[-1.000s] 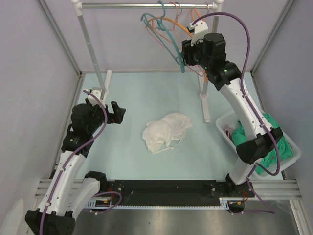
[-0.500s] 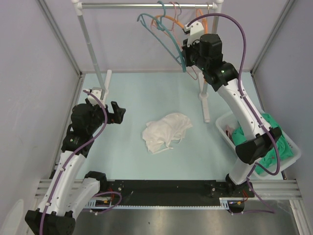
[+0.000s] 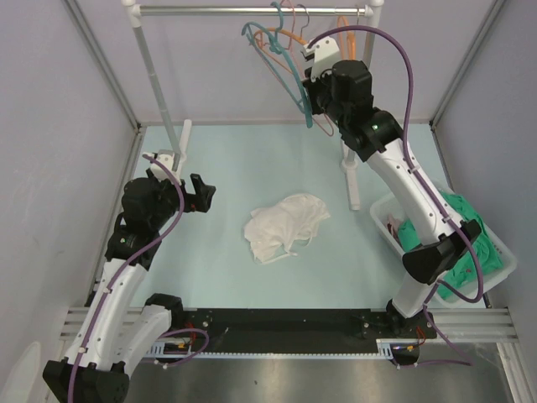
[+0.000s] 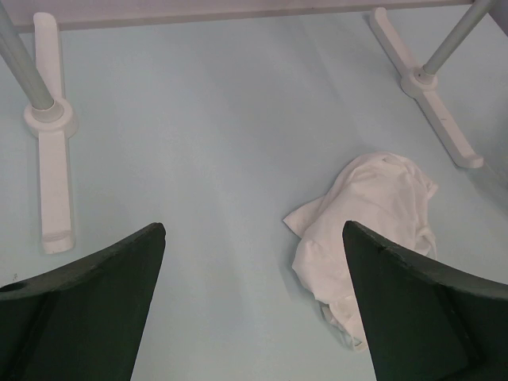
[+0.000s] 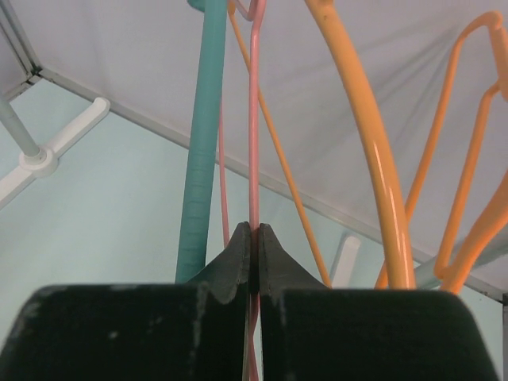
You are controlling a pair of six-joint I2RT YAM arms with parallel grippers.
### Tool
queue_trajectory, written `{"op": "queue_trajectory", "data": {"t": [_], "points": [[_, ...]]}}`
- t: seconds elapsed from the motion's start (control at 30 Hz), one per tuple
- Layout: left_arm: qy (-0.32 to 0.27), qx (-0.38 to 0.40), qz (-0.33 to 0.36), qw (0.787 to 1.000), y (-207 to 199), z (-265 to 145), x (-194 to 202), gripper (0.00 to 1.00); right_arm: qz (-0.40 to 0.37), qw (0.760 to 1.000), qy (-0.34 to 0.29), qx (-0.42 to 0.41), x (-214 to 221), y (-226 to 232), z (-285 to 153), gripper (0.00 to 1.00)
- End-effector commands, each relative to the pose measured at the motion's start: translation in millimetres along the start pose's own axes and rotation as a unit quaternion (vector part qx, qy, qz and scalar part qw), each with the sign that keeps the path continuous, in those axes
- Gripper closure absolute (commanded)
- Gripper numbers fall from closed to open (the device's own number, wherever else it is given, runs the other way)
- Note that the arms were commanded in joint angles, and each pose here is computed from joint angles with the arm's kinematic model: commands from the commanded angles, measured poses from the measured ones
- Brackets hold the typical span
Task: Place the tank top on the hanger
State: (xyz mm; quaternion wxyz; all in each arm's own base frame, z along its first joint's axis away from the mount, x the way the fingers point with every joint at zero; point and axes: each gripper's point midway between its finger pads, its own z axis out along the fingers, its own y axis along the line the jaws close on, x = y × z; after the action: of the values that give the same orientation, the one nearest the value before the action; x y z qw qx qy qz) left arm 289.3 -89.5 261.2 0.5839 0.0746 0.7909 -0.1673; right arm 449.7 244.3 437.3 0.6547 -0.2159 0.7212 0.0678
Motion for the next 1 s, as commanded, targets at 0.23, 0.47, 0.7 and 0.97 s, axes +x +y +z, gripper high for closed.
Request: {"op": "queue_trajectory", "data": {"t": [0.23,0.47,0.7,0.97], "points": [[-0.012,0.012,0.006,1.000,-5.2,-2.0,-5.0,0.01,-0.003,0.995,-0.087,0.048,-74.9,-25.6,-53.1,1.00],[-0.012,0.013,0.005,1.000,-5.9,-2.4,-5.3,0.01,0.001,0.996,-0.081,0.029,-63.0,-20.0,-75.0,1.00],[-0.009,0.016,0.003,1.000,-6.7,-1.2,-3.8,0.01,0.008,0.998,-0.055,0.022,-38.8,-17.8,-86.6,1.00],[-0.010,0.016,0.003,1.000,-6.7,-1.2,-4.2,0.01,0.026,0.999,-0.044,0.009,-21.0,-15.5,-95.7,1.00]]}}
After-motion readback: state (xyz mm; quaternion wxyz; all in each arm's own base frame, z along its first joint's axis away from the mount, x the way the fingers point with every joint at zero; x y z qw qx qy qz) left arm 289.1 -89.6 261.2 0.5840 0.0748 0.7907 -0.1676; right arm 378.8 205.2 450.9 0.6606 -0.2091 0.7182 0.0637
